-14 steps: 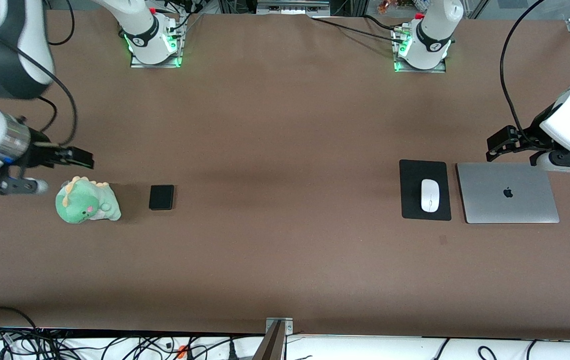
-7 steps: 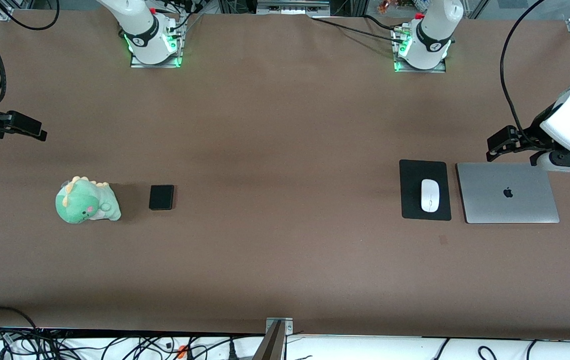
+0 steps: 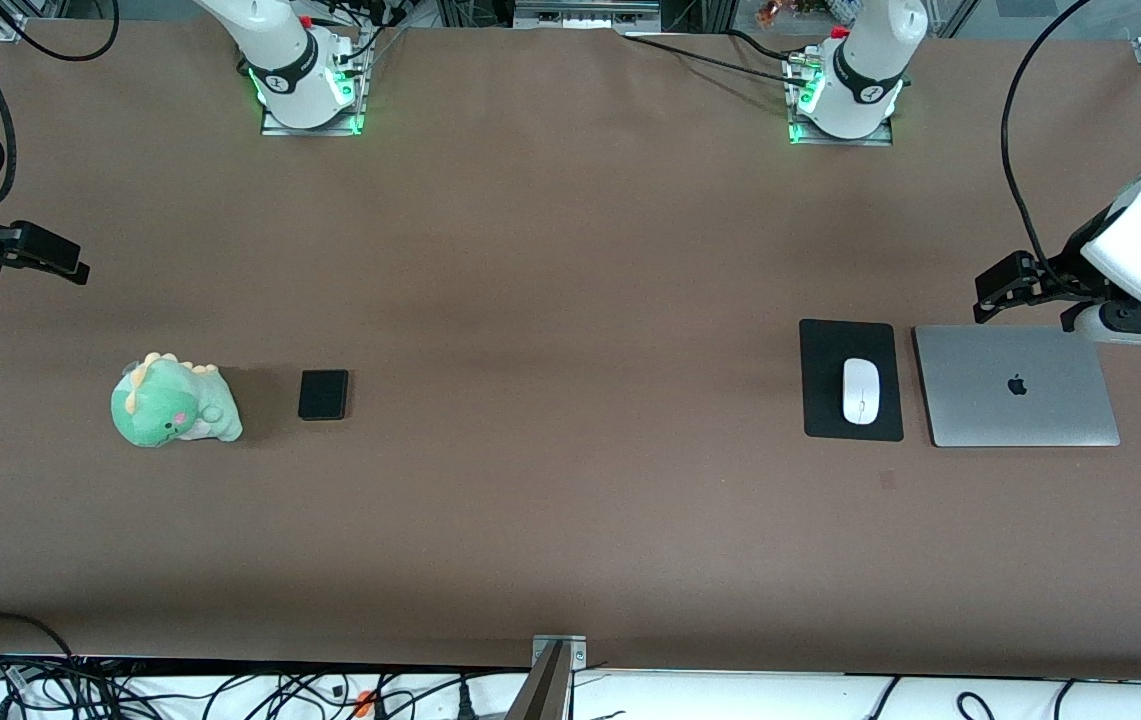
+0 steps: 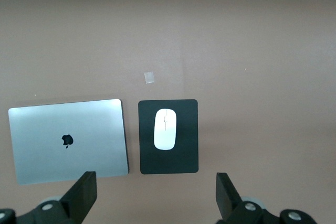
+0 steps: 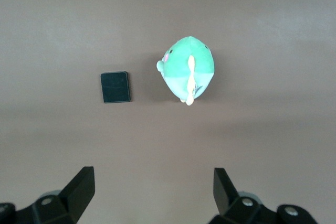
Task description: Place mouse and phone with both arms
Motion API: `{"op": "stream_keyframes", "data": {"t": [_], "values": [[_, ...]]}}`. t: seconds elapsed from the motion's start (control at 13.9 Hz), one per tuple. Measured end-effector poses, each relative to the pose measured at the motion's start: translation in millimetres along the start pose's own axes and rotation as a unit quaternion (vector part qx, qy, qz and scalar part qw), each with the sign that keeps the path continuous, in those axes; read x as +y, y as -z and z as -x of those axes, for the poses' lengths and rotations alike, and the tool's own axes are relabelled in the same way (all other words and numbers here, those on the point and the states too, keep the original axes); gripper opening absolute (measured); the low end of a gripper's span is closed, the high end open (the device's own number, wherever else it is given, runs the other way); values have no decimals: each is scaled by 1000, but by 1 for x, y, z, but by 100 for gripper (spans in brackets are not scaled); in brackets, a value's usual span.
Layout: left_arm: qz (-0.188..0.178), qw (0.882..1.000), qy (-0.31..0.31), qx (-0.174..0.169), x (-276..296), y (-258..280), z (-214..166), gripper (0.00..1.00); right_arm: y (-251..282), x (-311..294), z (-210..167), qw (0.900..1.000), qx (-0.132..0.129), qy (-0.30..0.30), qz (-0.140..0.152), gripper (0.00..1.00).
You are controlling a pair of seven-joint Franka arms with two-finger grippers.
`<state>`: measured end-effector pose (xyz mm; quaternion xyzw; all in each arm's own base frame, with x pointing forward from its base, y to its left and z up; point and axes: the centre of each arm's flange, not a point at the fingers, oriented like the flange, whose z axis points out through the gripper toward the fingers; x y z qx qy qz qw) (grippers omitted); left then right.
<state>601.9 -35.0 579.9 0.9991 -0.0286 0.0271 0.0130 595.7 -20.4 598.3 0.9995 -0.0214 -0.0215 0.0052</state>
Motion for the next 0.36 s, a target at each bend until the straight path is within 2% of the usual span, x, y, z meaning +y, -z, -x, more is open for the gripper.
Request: {"op": "stream_keyframes", "data": {"t": [0.36], "values": [[0, 1000, 0, 0, 0, 0, 0, 100, 0, -4, -4, 1000, 7, 3, 0, 100]]}}
